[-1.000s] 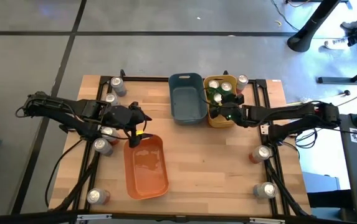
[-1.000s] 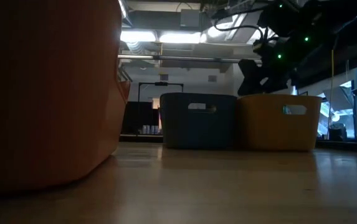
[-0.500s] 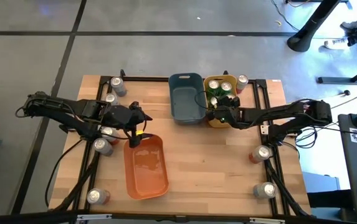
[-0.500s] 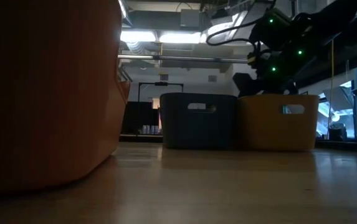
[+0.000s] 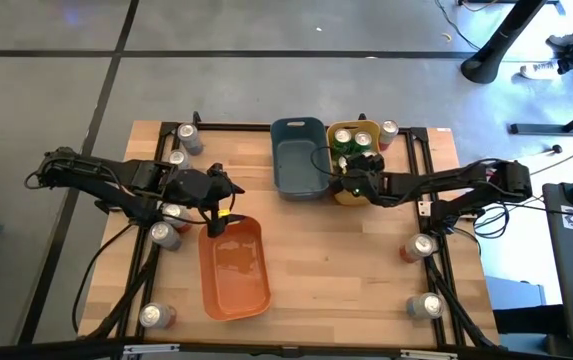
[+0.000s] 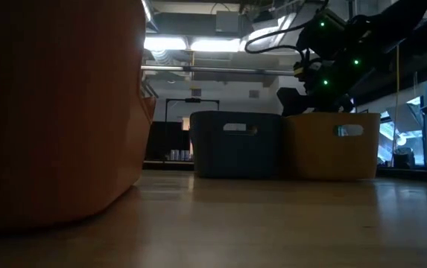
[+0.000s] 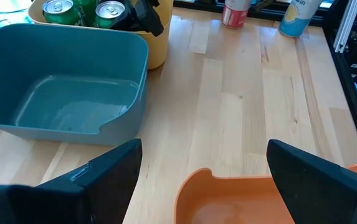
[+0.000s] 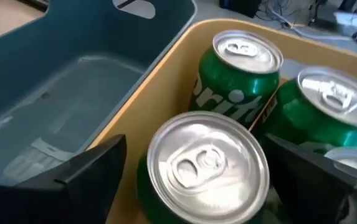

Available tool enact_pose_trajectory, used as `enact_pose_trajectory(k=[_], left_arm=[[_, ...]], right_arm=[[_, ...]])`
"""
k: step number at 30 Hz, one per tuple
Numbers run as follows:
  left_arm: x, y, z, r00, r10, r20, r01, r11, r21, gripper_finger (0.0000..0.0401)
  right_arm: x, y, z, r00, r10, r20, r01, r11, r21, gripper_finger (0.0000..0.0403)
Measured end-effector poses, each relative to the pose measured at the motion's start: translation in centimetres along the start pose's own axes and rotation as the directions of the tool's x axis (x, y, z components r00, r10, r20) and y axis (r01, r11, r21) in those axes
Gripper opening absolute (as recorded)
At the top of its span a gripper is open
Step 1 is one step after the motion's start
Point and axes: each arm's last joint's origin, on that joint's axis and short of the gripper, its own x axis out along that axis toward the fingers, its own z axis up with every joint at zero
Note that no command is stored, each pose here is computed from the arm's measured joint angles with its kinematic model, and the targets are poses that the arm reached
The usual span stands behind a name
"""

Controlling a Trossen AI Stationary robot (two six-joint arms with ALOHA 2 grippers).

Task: Sort soda cans
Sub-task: Put the green soda can into the yellow bin, then put the pink-white soda can into the orange bin

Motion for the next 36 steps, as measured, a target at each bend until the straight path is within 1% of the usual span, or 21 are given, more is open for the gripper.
enact_pose_trajectory(k=[3,9,14,18,20,24,27,29,33,36], left_arm=[[0.0,0.0,0.0,1.0,0.0,0.0,0.0,1.0,0.0,0.0333],[0.0,0.0,0.0,1.0,0.0,0.0,0.0,1.0,-0.008,0.0333],[0.0,0.0,0.0,1.0,0.0,-0.001,0.0,1.0,-0.008,0.0333],[0.0,0.0,-0.1,1.0,0.003,-0.011,-0.003,1.0,-0.012,0.0333],[0.0,0.1,-0.3,0.999,0.009,-0.034,-0.009,1.0,-0.007,0.0333],[-0.2,0.5,-1.6,0.985,0.047,-0.163,-0.056,0.997,-0.048,0.0333],[-0.6,1.1,-2.6,0.96,0.088,-0.267,-0.116,0.989,-0.091,0.0333],[-1.1,1.4,-3.1,0.932,0.117,-0.344,-0.166,0.979,-0.116,0.0333],[-2.4,2.2,-4.0,0.854,0.175,-0.49,-0.277,0.95,-0.143,0.0333],[-3.2,2.8,-4.6,0.785,0.216,-0.581,-0.367,0.917,-0.154,0.0333]], right_arm=[[-0.2,0.3,1.0,1.0,-0.002,-0.009,0.002,0.998,-0.055,0.0365],[-1.2,0.8,3.9,0.999,-0.02,-0.051,0.014,0.994,-0.108,0.0359],[-2.0,0.9,5.9,0.996,-0.037,-0.077,0.026,0.99,-0.136,0.0358],[-2.5,0.9,6.9,0.995,-0.043,-0.088,0.03,0.988,-0.148,0.0358],[-2.7,0.9,7.1,0.995,-0.034,-0.097,0.02,0.989,-0.149,0.0358],[-2.7,1.0,7.1,0.992,-0.006,-0.123,-0.013,0.989,-0.149,0.0358],[-2.7,1.0,7.0,0.989,0.016,-0.144,-0.04,0.986,-0.165,0.0358],[-2.7,1.1,7.0,0.989,0.023,-0.146,-0.047,0.986,-0.162,0.0358],[-2.7,1.1,7.0,0.989,0.024,-0.146,-0.047,0.986,-0.161,0.0358],[-2.7,1.1,7.0,0.989,0.025,-0.144,-0.048,0.986,-0.159,0.0358]])
